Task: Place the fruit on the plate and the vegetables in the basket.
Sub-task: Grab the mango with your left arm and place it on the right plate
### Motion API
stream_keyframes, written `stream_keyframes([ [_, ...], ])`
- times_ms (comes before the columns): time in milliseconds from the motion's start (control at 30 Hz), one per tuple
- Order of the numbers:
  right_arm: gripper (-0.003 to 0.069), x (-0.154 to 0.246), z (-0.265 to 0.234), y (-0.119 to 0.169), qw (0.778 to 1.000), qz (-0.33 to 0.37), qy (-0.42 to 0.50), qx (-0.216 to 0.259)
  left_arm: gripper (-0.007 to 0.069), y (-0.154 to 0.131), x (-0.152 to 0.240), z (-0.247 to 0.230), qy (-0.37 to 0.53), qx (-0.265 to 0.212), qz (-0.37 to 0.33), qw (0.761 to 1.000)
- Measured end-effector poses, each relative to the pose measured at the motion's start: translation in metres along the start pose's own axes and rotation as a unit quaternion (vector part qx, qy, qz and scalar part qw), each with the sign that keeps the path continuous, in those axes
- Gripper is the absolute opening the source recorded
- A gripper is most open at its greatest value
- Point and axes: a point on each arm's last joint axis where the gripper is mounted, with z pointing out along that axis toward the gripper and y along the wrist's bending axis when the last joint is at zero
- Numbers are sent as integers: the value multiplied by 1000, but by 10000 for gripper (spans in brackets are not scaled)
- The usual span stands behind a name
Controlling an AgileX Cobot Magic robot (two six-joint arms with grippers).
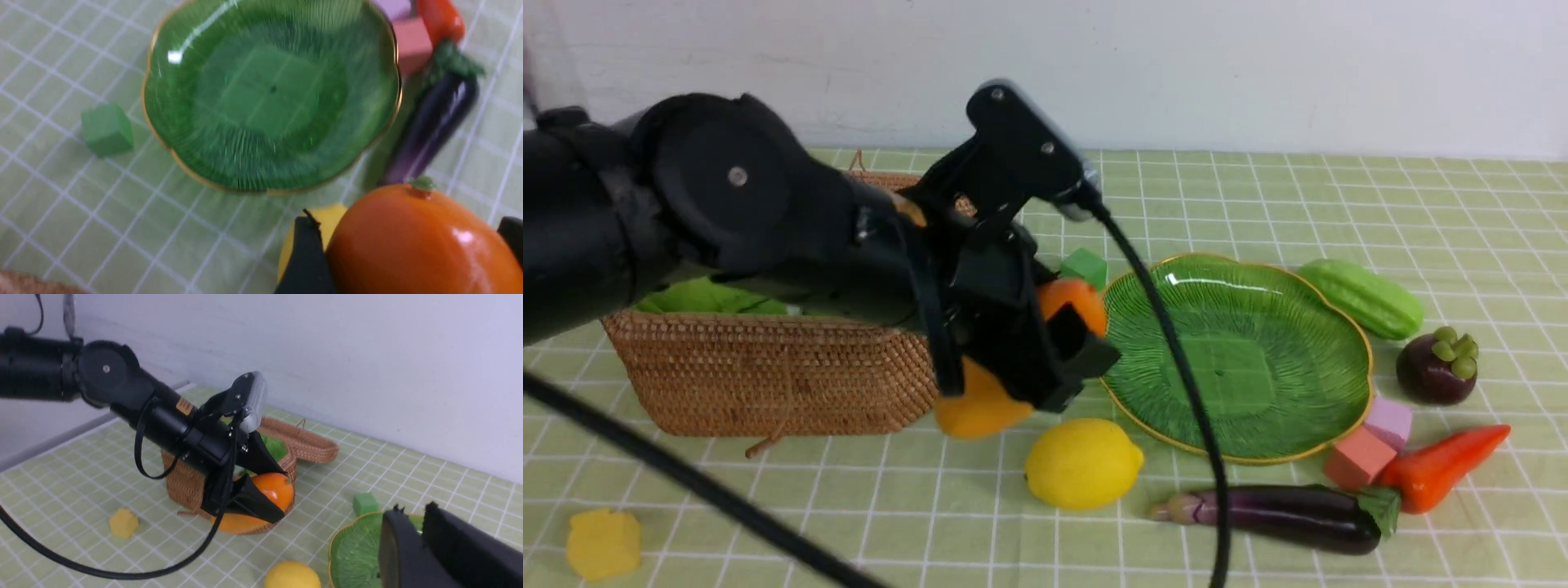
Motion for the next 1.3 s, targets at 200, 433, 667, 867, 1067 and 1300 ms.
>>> stream_keyframes([
  [200,97,-1,0,-8,999,30,-8,43,521,-2,-22,68,-30,42,-19,998],
  [433,98,7,-1,-15,994,63,32,83,521,8,-24,145,-31,52,-49,997],
  [667,106,11,-1,-14,992,79,54,81,521,19,-13,201,-27,48,-51,997],
  [867,110,11,-1,-14,992,80,57,81,522,20,-6,216,-22,46,-53,997],
  [1067,113,11,-1,-14,992,80,57,81,587,21,-9,216,-26,45,-53,997],
  [1300,118,12,-1,-14,992,80,58,80,596,19,-10,214,-23,57,-59,996],
])
